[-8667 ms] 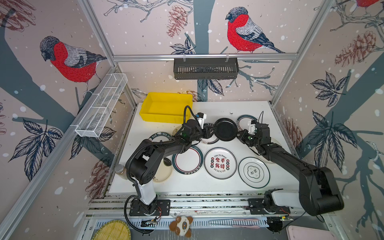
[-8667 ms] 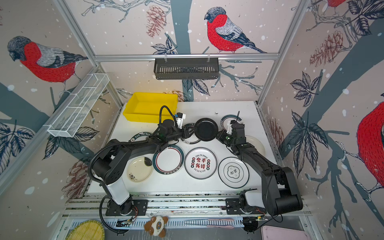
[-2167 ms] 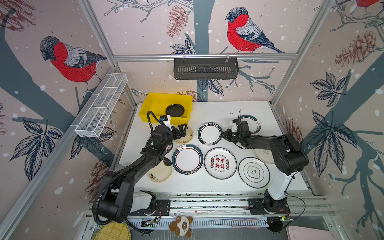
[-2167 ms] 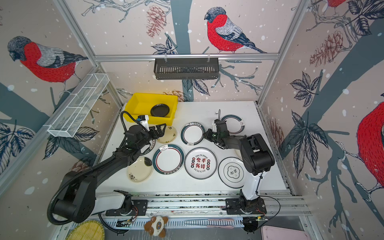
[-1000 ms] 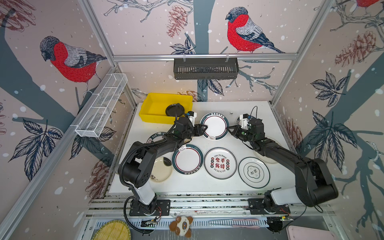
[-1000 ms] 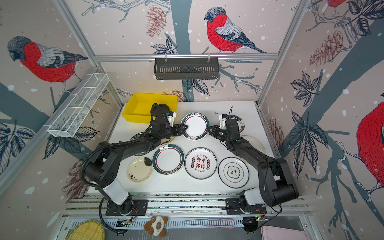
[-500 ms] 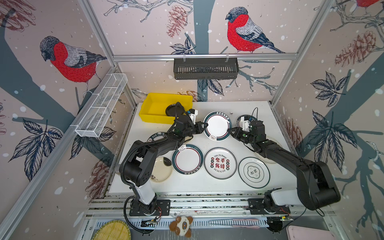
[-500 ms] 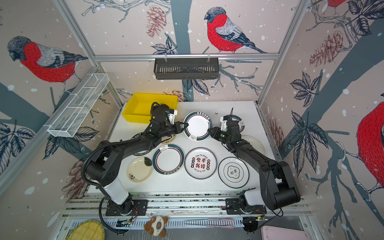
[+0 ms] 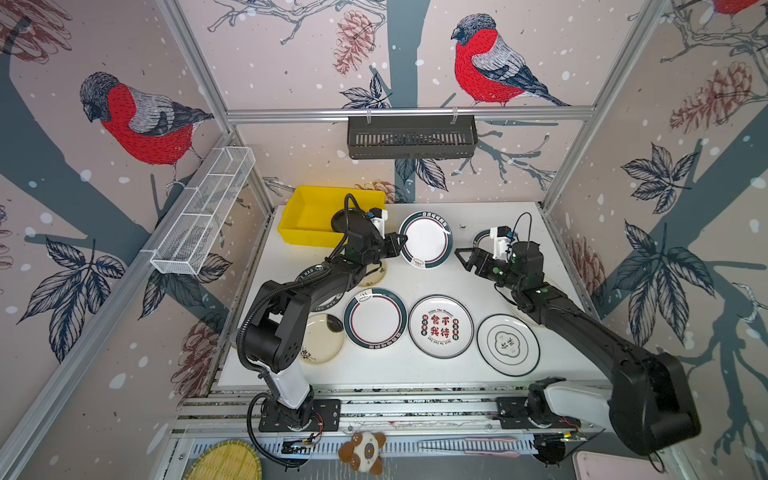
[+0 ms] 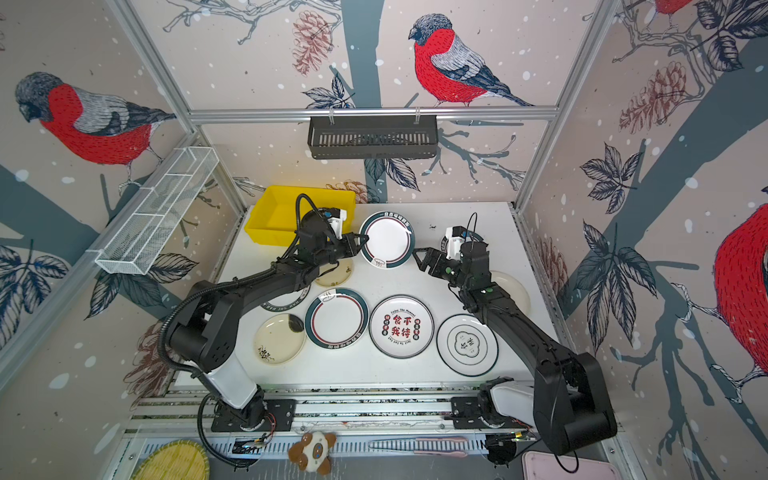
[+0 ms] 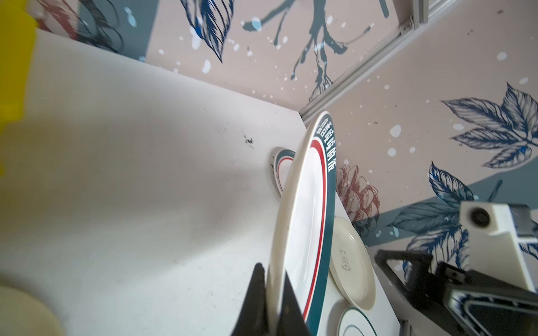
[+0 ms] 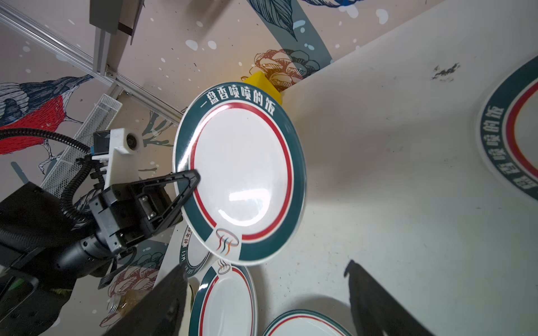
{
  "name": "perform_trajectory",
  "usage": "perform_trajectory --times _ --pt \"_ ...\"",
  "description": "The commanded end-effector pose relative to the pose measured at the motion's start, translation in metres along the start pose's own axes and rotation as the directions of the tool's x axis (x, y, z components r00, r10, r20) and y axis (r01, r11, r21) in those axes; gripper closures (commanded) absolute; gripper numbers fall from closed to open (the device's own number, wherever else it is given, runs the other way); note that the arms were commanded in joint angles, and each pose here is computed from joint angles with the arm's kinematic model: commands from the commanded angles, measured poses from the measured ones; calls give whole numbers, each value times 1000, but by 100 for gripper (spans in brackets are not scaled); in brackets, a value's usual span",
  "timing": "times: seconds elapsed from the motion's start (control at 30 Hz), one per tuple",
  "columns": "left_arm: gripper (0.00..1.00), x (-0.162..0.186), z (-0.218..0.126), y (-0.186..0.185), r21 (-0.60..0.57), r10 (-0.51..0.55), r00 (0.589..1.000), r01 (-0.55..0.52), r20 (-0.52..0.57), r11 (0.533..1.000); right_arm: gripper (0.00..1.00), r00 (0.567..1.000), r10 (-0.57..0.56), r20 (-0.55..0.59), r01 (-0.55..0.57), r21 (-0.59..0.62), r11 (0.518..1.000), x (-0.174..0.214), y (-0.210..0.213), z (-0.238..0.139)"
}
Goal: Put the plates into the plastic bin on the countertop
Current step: 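Carry the white plate toward the bin with the left gripper while the right withdraws, then lower the green-rimmed plate into the yellow bin and open the left gripper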
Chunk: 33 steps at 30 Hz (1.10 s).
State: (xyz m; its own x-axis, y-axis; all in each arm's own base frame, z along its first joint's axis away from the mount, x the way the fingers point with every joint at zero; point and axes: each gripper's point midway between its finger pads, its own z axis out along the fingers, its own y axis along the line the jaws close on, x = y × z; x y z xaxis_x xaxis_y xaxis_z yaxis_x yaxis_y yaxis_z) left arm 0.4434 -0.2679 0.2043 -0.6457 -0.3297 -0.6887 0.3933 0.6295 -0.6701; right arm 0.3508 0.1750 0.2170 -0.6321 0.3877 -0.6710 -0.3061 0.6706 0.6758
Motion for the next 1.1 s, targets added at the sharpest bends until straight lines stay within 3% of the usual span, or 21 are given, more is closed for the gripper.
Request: perform_trajectory --times 0.0,0.23,0.37,0.53,0.7,1.07 --pt "100 -45 -14 17 -65 22 991 -13 135 998 13 998 -56 41 53 59 997 -6 -7 -8" --pt "100 -108 -54 80 -290 80 952 9 295 957 11 996 -72 46 67 101 993 -2 -14 -17" --pt "100 -125 -70 112 -396 101 934 46 341 917 11 997 -69 46 63 114 991 -2 -18 -19" --pt "100 -137 -79 144 -454 93 927 89 362 887 11 996 -68 51 62 110 992 -4 -19 -20" --pt "100 -146 -80 175 -445 64 916 131 397 886 11 999 -12 30 11 63 998 -2 -18 -17" --pt "100 -153 -65 234 -495 49 926 155 374 855 11 999 18 34 -20 52 998 -5 -22 -21"
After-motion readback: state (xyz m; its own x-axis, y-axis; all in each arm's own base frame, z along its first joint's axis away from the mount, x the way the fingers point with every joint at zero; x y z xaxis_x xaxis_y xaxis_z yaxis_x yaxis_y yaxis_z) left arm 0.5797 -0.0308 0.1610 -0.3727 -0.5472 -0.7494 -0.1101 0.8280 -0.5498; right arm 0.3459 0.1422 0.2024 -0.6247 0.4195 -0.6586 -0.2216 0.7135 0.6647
